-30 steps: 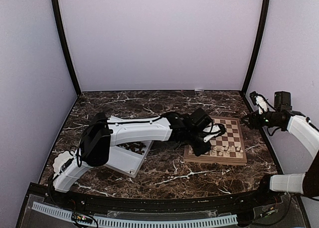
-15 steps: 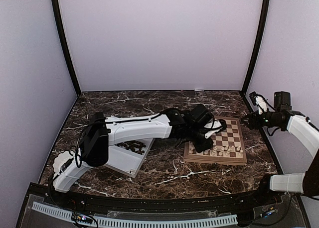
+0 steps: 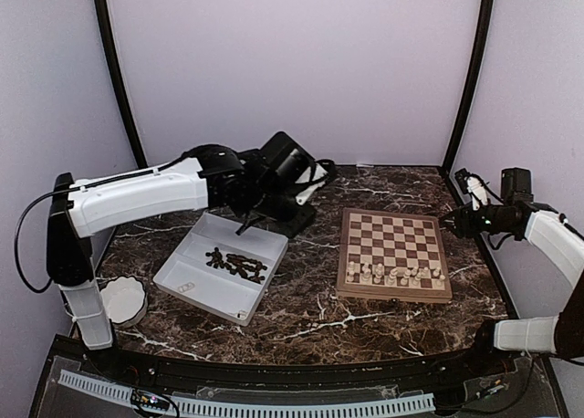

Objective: Set up the chess pieces on the board
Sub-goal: Pick up the knight from the storage box.

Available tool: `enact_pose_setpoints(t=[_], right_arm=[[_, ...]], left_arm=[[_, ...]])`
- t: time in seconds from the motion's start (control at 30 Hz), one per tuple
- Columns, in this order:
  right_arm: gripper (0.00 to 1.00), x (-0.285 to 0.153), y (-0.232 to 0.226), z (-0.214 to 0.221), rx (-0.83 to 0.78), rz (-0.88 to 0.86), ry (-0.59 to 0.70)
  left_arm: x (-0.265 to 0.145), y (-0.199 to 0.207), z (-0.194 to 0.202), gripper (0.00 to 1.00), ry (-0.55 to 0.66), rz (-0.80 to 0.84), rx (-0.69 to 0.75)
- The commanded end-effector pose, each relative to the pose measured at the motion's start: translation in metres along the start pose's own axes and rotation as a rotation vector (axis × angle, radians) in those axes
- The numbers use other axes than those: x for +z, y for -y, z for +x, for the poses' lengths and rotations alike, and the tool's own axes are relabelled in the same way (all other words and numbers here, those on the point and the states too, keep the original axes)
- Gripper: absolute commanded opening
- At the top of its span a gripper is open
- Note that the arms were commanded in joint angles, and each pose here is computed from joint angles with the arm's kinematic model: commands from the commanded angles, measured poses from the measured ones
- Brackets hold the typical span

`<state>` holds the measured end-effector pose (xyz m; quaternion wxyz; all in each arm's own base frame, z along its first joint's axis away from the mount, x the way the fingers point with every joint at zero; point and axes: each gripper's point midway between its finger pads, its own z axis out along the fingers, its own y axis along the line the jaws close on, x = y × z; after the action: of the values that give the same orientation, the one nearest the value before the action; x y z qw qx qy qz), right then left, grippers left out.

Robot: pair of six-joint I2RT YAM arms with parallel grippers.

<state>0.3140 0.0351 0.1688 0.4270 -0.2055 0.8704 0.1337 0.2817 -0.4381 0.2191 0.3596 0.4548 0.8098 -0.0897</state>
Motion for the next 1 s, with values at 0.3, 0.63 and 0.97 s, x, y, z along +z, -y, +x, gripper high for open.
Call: enact_pose_setpoints(t=[0.3, 0.63, 0.97], right_arm=[[0.60, 0.003, -0.003, -0.002, -0.016, -0.040, 0.002], [0.60, 0.001, -0.006, -0.002, -0.023, -0.049, 0.007], [0.60, 0.001, -0.006, -0.001, -0.022, -0.048, 0.005]], left_arm=[[-0.061, -0.099, 0.246, 0.33, -0.571, -0.208, -0.539], [-0.044, -0.108, 0.315, 0.39, -0.764, -0.184, -0.581], [-0.024, -0.098, 0.335, 0.37, -0.845, -0.103, -0.553]])
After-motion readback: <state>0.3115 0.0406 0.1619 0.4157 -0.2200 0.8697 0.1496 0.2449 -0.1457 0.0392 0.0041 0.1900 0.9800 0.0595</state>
